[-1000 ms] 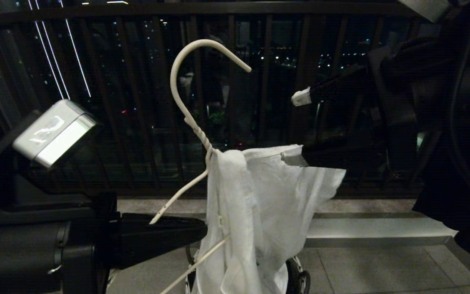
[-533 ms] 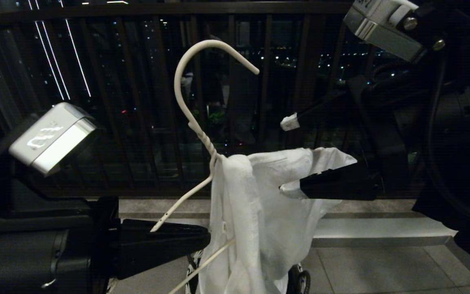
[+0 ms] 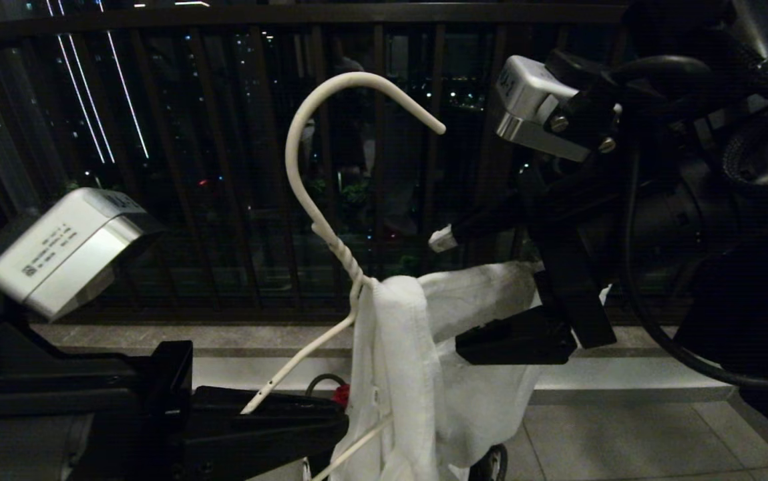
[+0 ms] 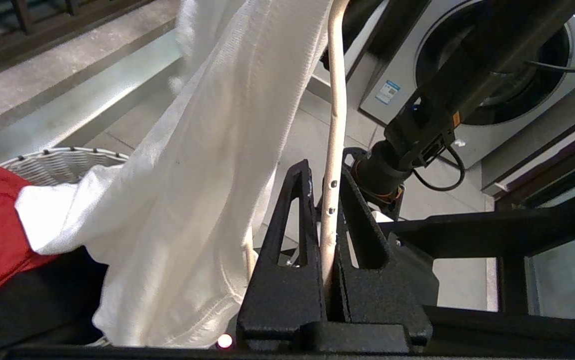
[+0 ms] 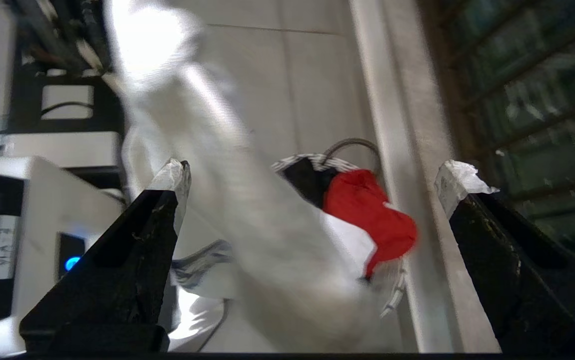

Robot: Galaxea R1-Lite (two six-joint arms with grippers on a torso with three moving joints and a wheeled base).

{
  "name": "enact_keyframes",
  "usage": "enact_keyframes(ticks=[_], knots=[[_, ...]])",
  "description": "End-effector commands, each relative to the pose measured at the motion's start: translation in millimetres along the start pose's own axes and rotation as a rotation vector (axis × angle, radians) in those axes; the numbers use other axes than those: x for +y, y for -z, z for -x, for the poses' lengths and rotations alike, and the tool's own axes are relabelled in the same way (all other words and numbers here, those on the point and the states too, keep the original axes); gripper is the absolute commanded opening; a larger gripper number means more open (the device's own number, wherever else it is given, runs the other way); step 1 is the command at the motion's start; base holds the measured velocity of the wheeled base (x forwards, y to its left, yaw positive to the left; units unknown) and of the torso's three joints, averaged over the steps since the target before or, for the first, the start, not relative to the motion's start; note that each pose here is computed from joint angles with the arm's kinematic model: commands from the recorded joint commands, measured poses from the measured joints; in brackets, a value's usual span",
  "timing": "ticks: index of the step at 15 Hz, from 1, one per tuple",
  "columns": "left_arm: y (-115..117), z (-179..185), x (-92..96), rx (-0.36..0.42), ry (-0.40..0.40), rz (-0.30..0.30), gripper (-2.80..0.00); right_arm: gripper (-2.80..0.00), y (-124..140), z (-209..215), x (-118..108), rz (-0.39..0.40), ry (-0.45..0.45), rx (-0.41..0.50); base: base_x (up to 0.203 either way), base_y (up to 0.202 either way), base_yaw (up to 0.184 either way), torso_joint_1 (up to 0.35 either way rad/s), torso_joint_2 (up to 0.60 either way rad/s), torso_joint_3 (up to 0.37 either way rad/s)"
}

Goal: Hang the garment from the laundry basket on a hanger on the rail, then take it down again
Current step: Hang the clothes on the clothes rack

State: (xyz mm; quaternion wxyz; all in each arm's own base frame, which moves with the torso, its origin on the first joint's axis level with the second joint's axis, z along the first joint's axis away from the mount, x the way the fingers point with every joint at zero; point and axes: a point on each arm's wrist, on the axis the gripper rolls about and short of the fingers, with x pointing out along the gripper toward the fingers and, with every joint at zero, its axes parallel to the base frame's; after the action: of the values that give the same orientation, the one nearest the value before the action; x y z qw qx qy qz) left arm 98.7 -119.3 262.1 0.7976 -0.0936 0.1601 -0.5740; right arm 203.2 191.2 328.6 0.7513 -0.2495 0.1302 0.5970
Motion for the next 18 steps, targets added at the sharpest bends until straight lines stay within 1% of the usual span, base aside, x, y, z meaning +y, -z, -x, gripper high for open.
enact_keyframes(ticks=[1, 6, 10, 12, 14, 15, 18], knots=[[-1, 5, -3.2, -0.021, 0.011, -0.012, -2.80, 0.00, -1, -8, 2, 0.005, -0.037, -0.002, 0.000, 0.000, 0.000, 0.000, 0.00, 0.000], [-2, 11, -6.6, -0.075, 0.026, -0.042, -2.80, 0.00, -4, -8, 5, -0.003, -0.095, -0.014, 0.000, 0.000, 0.000, 0.000, 0.00, 0.000], [-2, 11, -6.2, -0.076, 0.023, -0.050, -2.80, 0.00, -6, -10, 9, 0.000, -0.139, -0.038, 0.000, 0.000, 0.000, 0.000, 0.00, 0.000], [0, 11, -5.8, -0.073, 0.019, -0.081, -2.80, 0.00, -7, -13, 10, -0.004, -0.158, -0.042, 0.000, 0.000, 0.000, 0.000, 0.00, 0.000], [0, 12, -5.9, -0.074, 0.019, -0.087, -2.80, 0.00, -10, -13, 12, 0.005, -0.162, -0.051, 0.000, 0.000, 0.000, 0.000, 0.00, 0.000], [0, 12, -5.9, -0.074, 0.019, -0.087, -2.80, -2.80, -10, -13, 11, 0.002, -0.161, -0.052, 0.000, 0.000, 0.000, 0.000, 0.00, 0.000], [0, 12, -6.2, -0.077, 0.020, -0.089, -2.80, -2.80, -10, -12, 12, 0.003, -0.161, -0.053, 0.000, 0.000, 0.000, 0.000, 0.00, 0.000]])
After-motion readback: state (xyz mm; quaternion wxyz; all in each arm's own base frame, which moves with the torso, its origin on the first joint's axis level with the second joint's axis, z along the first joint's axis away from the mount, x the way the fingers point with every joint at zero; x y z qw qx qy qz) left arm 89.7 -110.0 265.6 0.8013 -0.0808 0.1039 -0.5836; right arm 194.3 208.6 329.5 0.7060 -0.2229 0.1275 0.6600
